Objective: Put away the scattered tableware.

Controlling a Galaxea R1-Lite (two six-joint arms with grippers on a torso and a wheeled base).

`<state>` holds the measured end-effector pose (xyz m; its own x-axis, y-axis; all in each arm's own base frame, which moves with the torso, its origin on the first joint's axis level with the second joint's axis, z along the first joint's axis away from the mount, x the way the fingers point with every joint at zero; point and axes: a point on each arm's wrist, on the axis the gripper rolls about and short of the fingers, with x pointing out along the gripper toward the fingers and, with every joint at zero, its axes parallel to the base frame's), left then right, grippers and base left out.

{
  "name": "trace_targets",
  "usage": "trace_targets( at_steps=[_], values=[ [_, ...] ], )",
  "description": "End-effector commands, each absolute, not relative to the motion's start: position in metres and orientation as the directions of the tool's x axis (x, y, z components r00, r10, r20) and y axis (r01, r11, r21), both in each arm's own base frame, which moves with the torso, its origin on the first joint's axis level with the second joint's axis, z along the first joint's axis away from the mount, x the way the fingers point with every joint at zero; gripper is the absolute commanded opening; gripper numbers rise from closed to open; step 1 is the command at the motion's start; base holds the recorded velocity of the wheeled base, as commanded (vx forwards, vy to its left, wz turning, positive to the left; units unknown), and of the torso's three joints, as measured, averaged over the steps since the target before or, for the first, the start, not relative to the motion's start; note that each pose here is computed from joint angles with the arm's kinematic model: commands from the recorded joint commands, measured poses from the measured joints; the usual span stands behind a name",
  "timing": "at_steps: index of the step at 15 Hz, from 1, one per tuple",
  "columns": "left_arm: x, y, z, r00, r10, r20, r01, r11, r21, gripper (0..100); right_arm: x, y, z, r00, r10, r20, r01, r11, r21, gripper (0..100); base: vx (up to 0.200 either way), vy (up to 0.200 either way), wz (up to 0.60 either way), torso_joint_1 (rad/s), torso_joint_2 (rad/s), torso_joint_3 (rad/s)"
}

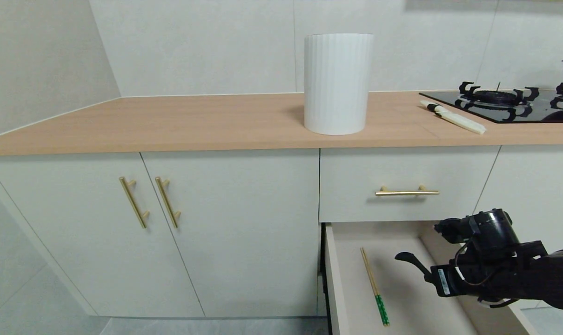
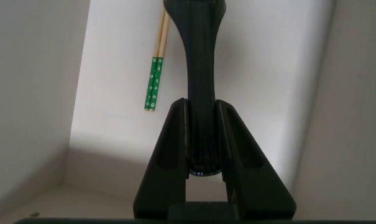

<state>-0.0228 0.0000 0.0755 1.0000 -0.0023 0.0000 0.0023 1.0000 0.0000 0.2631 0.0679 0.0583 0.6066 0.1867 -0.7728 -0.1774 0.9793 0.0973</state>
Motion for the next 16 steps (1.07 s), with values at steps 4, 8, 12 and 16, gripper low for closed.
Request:
trace_targets(
  at_steps=[4, 8, 12, 16],
  values=[
    [-0.023, 0.0, 0.076, 1.0, -0.002, -0.002, 0.002, 1.0, 0.0, 100, 0.279, 0.074, 0.038, 0.647, 0.138, -0.75, -0.143, 0.988, 0.058, 0, 0.0, 0.0, 0.0, 0.0, 0.0, 0.0],
    [-0.023, 0.0, 0.076, 1.0, -0.002, -0.002, 0.002, 1.0, 0.0, 100, 0.298, 0.078, -0.008, 0.661, 0.065, -0.748, -0.064, 0.998, 0.03, 0, 0.0, 0.0, 0.0, 0.0, 0.0, 0.0],
    [-0.023, 0.0, 0.076, 1.0, -0.002, -0.002, 0.002, 1.0, 0.0, 100, 0.303, 0.085, -0.045, 0.618, 0.024, -0.786, -0.063, 0.998, -0.019, 0, 0.0, 0.0, 0.0, 0.0, 0.0, 0.0],
    [-0.023, 0.0, 0.076, 1.0, -0.002, -0.002, 0.002, 1.0, 0.0, 100, 0.311, 0.089, -0.065, 0.602, -0.022, -0.798, -0.046, 0.997, -0.063, 0, 0.0, 0.0, 0.0, 0.0, 0.0, 0.0]
  ],
)
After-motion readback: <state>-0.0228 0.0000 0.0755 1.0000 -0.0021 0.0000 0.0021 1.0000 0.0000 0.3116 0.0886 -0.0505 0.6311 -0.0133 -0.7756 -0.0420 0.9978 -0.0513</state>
